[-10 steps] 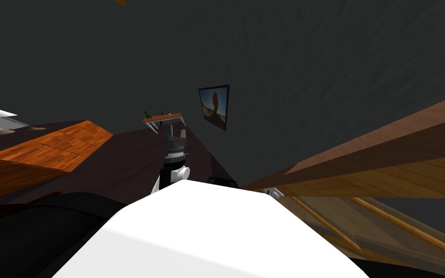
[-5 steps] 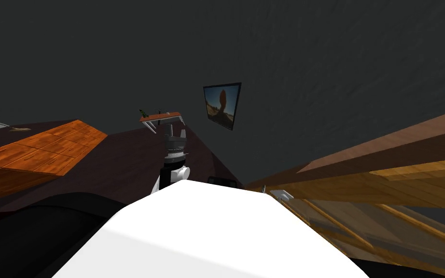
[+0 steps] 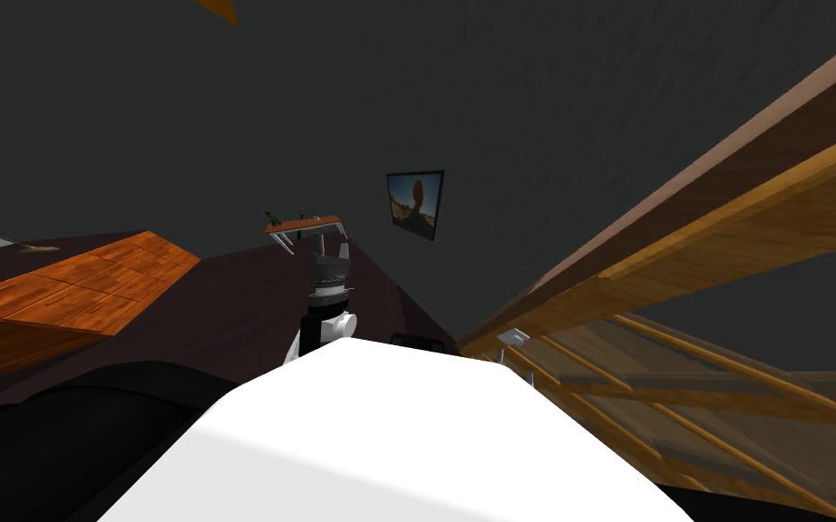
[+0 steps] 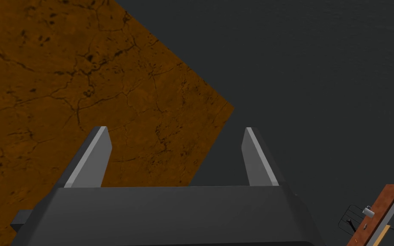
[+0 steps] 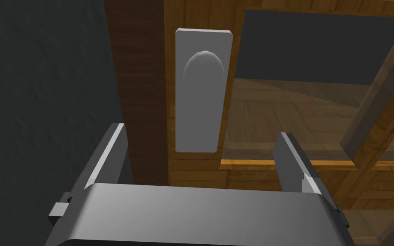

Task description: Pull the door open

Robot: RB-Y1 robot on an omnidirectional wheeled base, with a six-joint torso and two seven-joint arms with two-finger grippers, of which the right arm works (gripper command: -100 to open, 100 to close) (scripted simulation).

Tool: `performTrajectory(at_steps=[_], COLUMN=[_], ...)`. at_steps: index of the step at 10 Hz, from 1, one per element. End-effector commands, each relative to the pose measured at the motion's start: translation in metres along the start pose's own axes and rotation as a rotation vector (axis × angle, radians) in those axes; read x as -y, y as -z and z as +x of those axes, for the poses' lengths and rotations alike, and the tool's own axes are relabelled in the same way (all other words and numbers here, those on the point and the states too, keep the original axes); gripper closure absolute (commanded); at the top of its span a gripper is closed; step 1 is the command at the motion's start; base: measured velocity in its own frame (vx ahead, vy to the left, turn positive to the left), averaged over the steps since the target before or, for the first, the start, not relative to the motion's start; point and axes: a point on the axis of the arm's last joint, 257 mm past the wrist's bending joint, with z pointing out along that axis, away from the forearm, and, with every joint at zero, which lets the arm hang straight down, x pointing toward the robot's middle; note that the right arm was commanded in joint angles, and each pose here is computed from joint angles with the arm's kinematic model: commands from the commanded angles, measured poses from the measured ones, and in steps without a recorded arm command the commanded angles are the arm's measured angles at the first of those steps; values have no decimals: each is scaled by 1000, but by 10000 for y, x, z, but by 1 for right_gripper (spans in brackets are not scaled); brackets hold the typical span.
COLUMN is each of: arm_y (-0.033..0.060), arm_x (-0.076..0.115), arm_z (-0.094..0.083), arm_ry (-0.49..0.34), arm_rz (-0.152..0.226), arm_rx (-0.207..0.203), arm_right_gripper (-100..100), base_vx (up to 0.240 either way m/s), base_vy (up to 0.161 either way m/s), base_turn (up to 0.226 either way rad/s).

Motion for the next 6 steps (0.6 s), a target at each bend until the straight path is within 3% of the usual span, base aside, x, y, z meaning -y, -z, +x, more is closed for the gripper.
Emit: performTrajectory(at_steps=[1,2,4,6], arm_y=[-179,-247,-525,-638], arm_x=[-42,-63,-157,-197], arm_z=[-9,-11,-1,10], arm_ry=[-5,-6,-8,-9], arm_rz=[16,22,38,43], arm_rx=[-1,-2,-7,-9], arm_right_gripper=[-100,-100,-100,-100], base_vx=[88,117,129,95], base_vy=[-43,-23,-5,-5], base_turn=[-93,-54,-84,-39])
